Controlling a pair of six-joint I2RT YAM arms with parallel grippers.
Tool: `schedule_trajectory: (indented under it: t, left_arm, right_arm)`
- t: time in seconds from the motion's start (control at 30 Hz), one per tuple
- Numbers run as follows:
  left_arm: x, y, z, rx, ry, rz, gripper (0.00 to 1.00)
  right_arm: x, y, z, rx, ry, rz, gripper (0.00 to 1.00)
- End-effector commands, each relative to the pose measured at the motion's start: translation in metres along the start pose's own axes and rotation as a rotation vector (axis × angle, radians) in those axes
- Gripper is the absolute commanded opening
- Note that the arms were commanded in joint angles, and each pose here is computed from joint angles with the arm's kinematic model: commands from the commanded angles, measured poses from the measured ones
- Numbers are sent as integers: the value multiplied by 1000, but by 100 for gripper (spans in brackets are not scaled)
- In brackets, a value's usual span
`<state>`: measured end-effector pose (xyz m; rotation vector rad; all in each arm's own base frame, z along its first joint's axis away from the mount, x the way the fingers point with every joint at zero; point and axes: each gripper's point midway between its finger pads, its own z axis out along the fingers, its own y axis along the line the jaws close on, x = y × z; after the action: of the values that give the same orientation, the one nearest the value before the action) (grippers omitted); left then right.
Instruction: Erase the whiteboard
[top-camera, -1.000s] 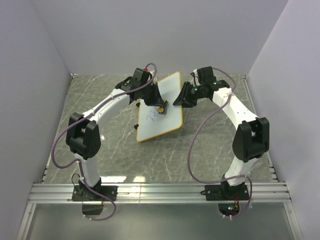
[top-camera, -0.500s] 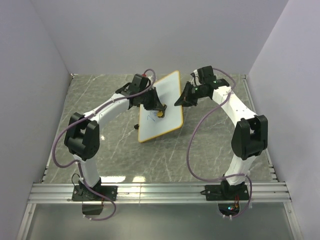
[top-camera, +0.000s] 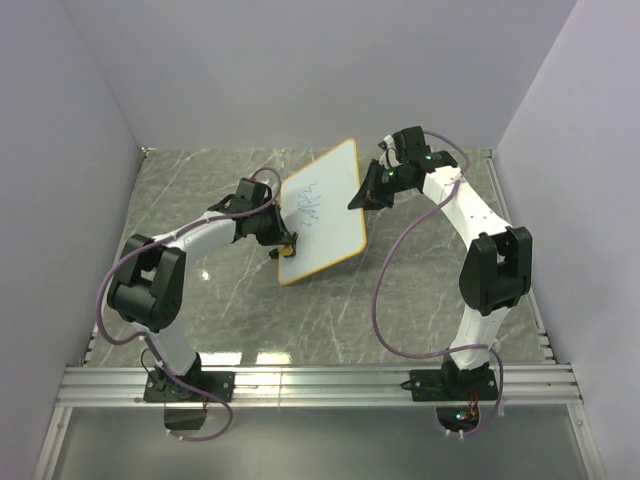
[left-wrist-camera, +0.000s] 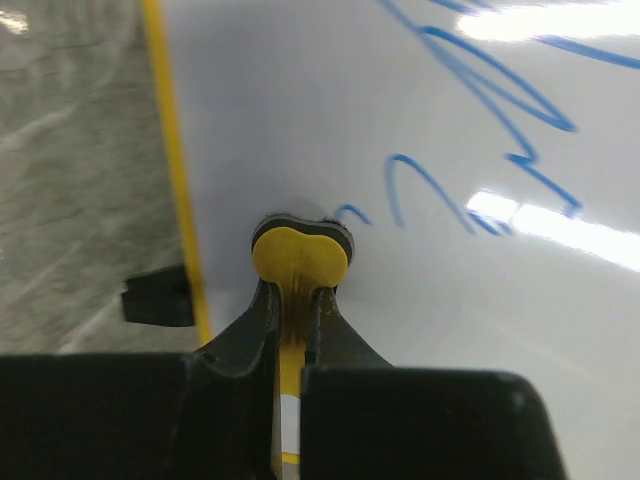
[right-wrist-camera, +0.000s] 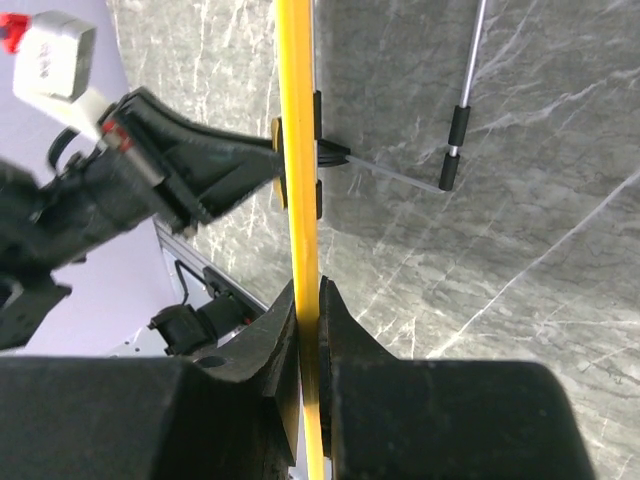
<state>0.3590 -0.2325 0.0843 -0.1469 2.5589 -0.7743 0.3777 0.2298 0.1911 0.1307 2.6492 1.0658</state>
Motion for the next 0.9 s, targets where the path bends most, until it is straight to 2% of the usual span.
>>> schedule_trajectory:
  t: [0.0,0.17,0.27,0.5,0.6,0.73,0.87]
  left_arm:
    - [34,42,17,-106,105,-27,0]
    - [18,31,25,-75,81,-17,0]
    - [7,1,20,-9,66,10,0]
    - [13,-115,0,223,81,134,0]
    - [9,-152,-10,297,76,173,0]
    - [-7,-157,-7,304,68,150,0]
    - [-19,-112,15,223,74,71,0]
  right_arm:
    - [-6,6,-6,24,-28,-66,0]
    - [-5,7,-7,17,-21,-71,0]
    - [-3,7,-6,15,-14,-71,0]
    - [0,8,-4,-3,-8,-63,0]
    - [1,7,-3,-9,-5,-57,0]
    - [5,5,-1,-10,4,-46,0]
    - [6,6,-4,-8,-5,-47,0]
